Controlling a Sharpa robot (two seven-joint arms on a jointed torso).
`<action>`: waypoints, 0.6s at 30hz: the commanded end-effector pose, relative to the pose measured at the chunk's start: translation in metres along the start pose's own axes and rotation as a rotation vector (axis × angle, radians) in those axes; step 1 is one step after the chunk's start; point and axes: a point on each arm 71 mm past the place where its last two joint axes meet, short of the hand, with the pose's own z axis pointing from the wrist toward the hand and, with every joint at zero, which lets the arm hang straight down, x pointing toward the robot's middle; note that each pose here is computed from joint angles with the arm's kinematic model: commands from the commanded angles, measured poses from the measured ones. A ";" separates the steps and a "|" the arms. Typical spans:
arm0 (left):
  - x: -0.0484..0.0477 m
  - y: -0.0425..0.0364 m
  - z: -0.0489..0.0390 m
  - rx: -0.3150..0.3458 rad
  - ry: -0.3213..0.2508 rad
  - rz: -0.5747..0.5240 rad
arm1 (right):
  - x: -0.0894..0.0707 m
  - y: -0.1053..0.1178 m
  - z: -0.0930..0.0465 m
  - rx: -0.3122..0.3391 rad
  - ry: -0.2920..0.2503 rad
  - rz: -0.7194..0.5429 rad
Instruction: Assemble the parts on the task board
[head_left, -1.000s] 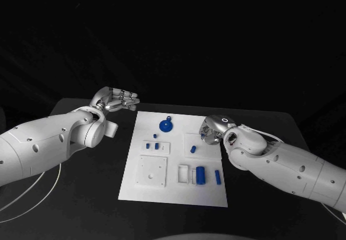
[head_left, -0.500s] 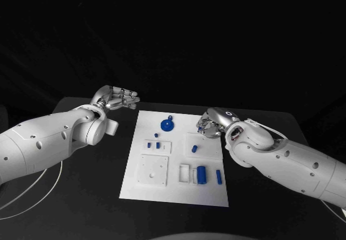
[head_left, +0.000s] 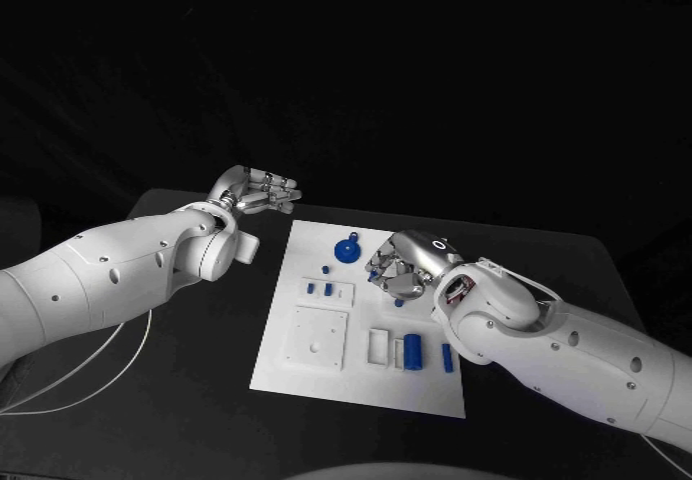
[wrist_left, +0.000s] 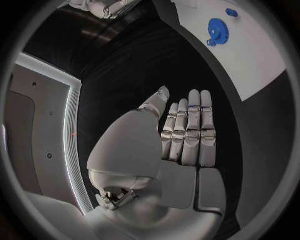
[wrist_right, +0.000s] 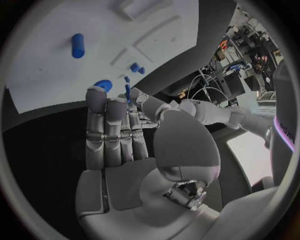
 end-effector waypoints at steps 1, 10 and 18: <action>0.0037 -0.0004 0.0013 -0.003 -0.031 -0.016 | 0.008 0.015 -0.001 -0.072 -0.027 -0.067; 0.0161 -0.0040 0.0017 0.033 -0.020 0.035 | 0.053 0.041 -0.004 -0.155 0.031 -0.107; 0.0246 -0.0079 0.0019 0.055 0.000 0.056 | 0.085 0.054 -0.005 -0.192 0.074 -0.124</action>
